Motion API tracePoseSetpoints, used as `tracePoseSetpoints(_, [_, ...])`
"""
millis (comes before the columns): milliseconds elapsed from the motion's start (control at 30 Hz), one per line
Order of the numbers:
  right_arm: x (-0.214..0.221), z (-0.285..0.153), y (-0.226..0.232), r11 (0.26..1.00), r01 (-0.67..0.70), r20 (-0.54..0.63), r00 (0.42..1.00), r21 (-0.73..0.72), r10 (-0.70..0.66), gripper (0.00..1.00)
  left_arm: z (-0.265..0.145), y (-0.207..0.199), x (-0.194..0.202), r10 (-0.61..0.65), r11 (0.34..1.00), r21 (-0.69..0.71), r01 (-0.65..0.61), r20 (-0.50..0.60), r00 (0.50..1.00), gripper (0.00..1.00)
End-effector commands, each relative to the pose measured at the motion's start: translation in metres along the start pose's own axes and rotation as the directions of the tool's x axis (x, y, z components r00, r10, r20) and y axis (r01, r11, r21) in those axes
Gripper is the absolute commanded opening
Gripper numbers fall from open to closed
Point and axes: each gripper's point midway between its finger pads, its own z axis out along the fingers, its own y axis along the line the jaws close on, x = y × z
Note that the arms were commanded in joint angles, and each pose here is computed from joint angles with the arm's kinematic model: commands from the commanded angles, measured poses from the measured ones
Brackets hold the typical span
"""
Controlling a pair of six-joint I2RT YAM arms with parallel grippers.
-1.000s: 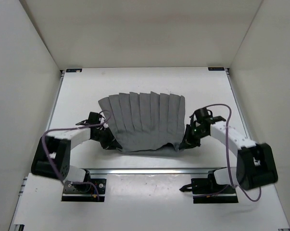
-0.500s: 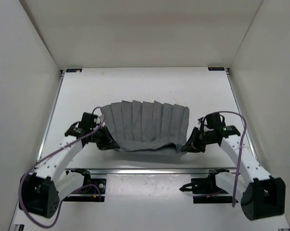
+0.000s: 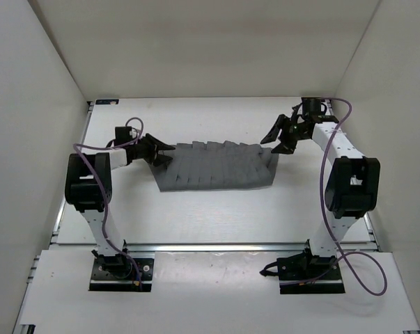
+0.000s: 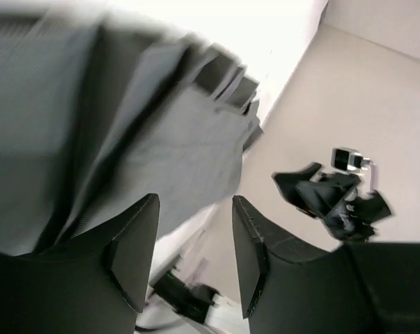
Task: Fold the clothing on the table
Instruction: Fold the skirt
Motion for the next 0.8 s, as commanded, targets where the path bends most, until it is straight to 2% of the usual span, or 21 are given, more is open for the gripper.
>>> tracePoseSetpoints(0, [0.001, -0.016, -0.001, 0.998, 0.051, 0.061, 0.997, 0.041, -0.053, 0.57, -0.03, -0.082, 0.018, 0.122, 0.954, 0.278, -0.111, -0.024, 0.992, 0.56])
tracePoseSetpoints(33, [0.015, -0.011, -0.016, 0.997, 0.031, 0.04, 0.999, 0.068, -0.034, 0.58, -0.034, -0.076, 0.027, 0.112, 0.968, 0.231, -0.099, -0.044, 0.993, 0.57])
tracePoseSetpoints(67, [0.009, -0.021, -0.027, 0.996, 0.015, 0.088, 0.996, 0.09, -0.023, 0.59, -0.034, -0.063, 0.023, 0.159, 0.972, 0.178, -0.156, 0.0, 0.987, 0.57])
tracePoseSetpoints(100, [0.025, -0.017, -0.04, 0.995, -0.004, 0.074, 0.997, 0.101, -0.003, 0.59, -0.038, -0.049, 0.022, 0.125, 0.989, 0.072, -0.126, 0.021, 0.992, 0.58])
tracePoseSetpoints(133, [0.036, -0.015, -0.055, 0.992, -0.038, 0.059, 0.998, 0.118, 0.031, 0.58, -0.045, -0.044, 0.02, 0.222, 0.975, 0.015, -0.223, 0.054, 0.973, 0.58])
tracePoseSetpoints(200, [0.049, -0.013, -0.065, 0.992, -0.057, 0.068, 0.996, 0.116, 0.05, 0.59, -0.055, 0.002, 0.021, 0.289, 0.932, -0.252, -0.261, 0.084, 0.953, 0.6])
tracePoseSetpoints(300, [0.071, -0.003, -0.085, 0.983, -0.103, 0.054, 0.994, 0.155, 0.095, 0.58, -0.066, 0.043, 0.027, 0.376, 0.834, -0.463, -0.3, 0.079, 0.923, 0.6])
tracePoseSetpoints(400, [0.088, 0.009, -0.097, 0.973, -0.132, 0.041, 0.991, 0.188, 0.126, 0.59, -0.07, 0.09, 0.039, 0.35, 0.78, -0.567, -0.264, 0.046, 0.936, 0.61])
tracePoseSetpoints(500, [0.094, 0.021, -0.096, 0.977, -0.172, 0.037, 0.985, 0.123, 0.169, 0.6, -0.065, 0.124, 0.054, 0.324, 0.753, -0.61, -0.247, 0.017, 0.946, 0.62])
tracePoseSetpoints(667, [0.079, 0.038, -0.084, 0.967, -0.255, 0.029, 0.966, -0.013, 0.255, 0.61, -0.05, 0.14, 0.056, 0.345, 0.671, -0.687, -0.279, -0.044, 0.937, 0.65])
tracePoseSetpoints(733, [0.07, 0.042, -0.086, 0.967, -0.256, 0.042, 0.966, -0.006, 0.256, 0.6, -0.043, 0.14, 0.056, 0.355, 0.656, -0.692, -0.3, -0.068, 0.933, 0.63])
tracePoseSetpoints(767, [0.066, 0.042, -0.088, 0.967, -0.254, 0.056, 0.966, 0.0, 0.254, 0.57, -0.038, 0.135, 0.052, 0.36, 0.659, -0.689, -0.302, -0.063, 0.931, 0.56])
